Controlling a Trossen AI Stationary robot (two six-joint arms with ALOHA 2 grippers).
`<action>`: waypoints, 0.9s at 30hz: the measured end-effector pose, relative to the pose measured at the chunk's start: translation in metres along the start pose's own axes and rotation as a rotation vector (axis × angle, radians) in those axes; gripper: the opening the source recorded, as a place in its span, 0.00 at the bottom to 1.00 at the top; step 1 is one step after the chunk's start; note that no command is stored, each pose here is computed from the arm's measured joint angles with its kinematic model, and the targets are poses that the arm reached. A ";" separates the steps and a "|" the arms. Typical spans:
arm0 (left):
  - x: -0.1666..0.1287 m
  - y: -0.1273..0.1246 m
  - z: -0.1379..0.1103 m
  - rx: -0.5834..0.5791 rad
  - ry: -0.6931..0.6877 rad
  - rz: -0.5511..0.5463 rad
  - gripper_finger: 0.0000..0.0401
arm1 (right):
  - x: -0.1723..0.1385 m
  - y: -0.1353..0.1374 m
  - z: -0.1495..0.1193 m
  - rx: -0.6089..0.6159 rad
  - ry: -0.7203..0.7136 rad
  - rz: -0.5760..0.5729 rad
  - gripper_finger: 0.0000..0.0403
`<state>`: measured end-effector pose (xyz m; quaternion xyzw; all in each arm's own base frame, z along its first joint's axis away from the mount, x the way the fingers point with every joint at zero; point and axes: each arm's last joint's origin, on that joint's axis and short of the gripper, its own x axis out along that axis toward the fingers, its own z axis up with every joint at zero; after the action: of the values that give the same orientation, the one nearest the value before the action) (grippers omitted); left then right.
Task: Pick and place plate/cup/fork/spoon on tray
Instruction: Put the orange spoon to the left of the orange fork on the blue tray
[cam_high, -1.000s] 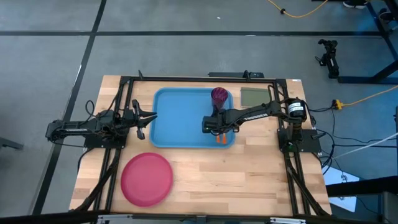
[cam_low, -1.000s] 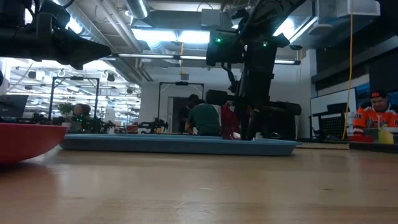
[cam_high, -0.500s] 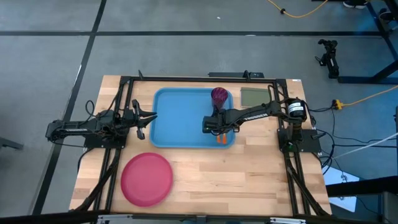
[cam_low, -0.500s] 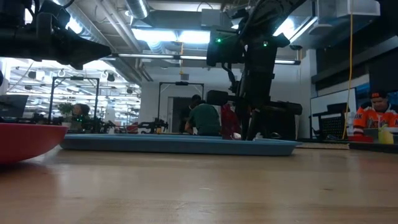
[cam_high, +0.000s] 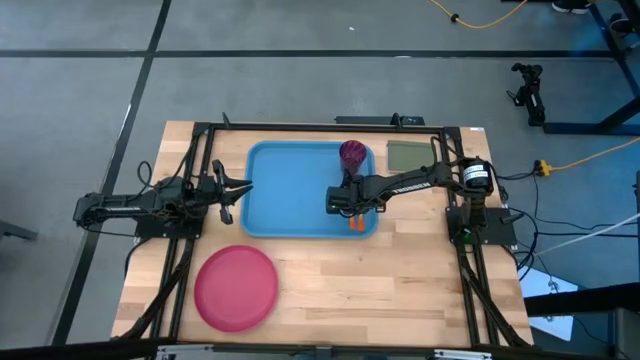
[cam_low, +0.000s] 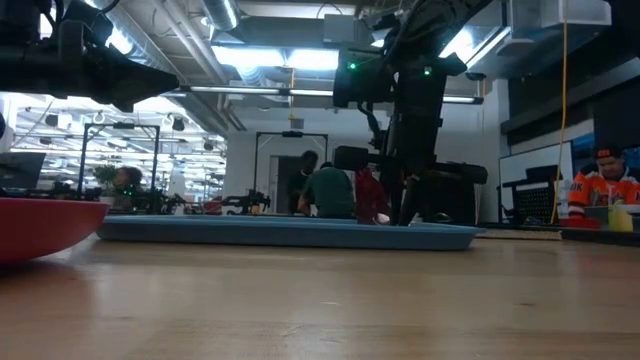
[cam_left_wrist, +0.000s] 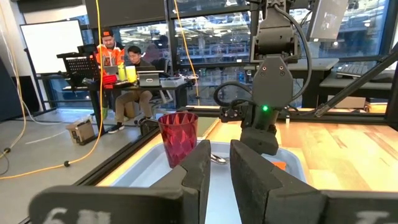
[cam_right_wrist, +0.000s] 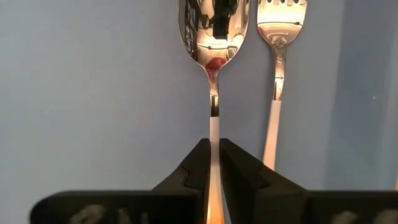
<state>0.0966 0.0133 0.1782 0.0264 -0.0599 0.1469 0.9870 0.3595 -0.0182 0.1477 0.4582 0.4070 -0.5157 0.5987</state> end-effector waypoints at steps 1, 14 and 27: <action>0.000 0.000 0.000 0.000 0.000 0.000 0.14 | 0.000 0.000 0.000 0.003 0.000 0.000 0.09; 0.000 0.000 0.000 0.000 0.000 0.000 0.14 | 0.000 0.000 -0.001 0.020 0.000 0.000 0.09; 0.000 0.000 0.000 0.000 0.000 0.000 0.14 | 0.000 0.000 -0.001 0.023 -0.003 -0.001 0.09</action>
<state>0.0966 0.0133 0.1783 0.0264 -0.0601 0.1469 0.9870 0.3595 -0.0173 0.1477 0.4643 0.4004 -0.5211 0.5937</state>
